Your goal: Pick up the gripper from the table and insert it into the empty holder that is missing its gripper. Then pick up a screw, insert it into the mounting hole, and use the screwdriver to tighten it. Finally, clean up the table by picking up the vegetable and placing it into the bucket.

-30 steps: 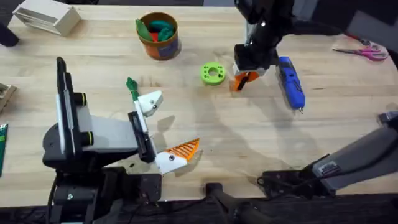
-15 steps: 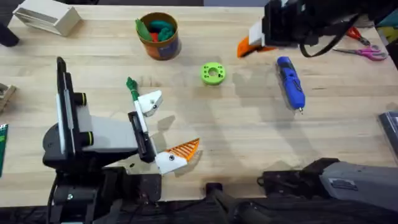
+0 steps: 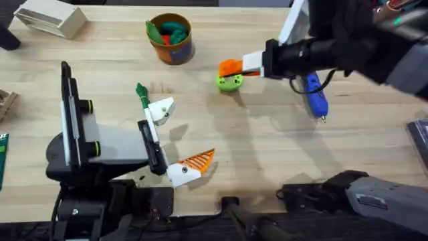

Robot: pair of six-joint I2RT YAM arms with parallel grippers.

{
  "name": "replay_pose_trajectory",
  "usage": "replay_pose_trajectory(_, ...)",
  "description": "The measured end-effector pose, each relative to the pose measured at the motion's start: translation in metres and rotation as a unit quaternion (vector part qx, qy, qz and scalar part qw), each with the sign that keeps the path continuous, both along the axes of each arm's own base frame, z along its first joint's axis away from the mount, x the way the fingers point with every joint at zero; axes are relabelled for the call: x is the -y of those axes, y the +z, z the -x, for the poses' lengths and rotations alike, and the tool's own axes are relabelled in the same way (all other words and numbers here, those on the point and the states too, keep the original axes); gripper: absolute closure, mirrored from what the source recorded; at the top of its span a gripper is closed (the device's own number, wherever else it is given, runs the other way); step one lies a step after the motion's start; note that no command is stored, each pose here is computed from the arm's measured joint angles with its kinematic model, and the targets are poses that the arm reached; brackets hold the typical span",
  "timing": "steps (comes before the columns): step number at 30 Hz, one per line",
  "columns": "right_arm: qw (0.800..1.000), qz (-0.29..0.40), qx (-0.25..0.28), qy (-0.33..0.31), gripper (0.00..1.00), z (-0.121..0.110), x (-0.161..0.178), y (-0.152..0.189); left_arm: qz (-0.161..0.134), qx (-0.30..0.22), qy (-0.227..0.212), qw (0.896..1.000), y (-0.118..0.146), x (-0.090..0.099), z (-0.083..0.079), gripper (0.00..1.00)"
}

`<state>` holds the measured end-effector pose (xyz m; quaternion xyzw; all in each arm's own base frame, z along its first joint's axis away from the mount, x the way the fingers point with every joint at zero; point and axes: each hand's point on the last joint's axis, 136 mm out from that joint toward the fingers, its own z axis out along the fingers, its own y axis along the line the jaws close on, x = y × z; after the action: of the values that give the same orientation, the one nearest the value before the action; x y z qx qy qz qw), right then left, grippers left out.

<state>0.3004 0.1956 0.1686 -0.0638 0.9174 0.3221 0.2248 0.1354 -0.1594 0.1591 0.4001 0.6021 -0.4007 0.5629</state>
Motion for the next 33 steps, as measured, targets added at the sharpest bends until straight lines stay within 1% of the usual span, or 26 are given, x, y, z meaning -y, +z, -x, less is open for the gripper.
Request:
replay_pose_trajectory(5,0.993,-0.106,0.014,0.047,0.983,0.004,-0.024,0.006,0.000,0.000,0.000,1.000,0.000,0.000,0.000,0.015)
replay_pose_trajectory(11,0.971,-0.220,0.033,0.089,0.983,0.013,-0.040,0.022,0.000,0.000,0.000,1.000,0.000,0.000,0.000,0.015)
replay_pose_trajectory(14,0.960,-0.260,0.023,0.105,0.983,0.023,-0.045,0.023,0.000,0.000,0.000,1.000,0.000,0.000,0.000,0.015)
replay_pose_trajectory(21,0.935,-0.323,-0.027,0.145,0.983,0.047,-0.050,0.018,0.000,0.000,0.000,1.000,0.000,0.000,0.000,0.015)
replay_pose_trajectory(28,0.909,-0.370,-0.052,0.184,0.983,0.061,-0.045,0.026,0.000,0.000,0.000,1.000,0.000,0.000,0.000,0.015)
replay_pose_trajectory(33,0.896,-0.384,-0.115,0.193,0.983,0.075,-0.038,0.017,0.000,0.000,0.000,1.000,0.000,0.000,0.000,0.014)
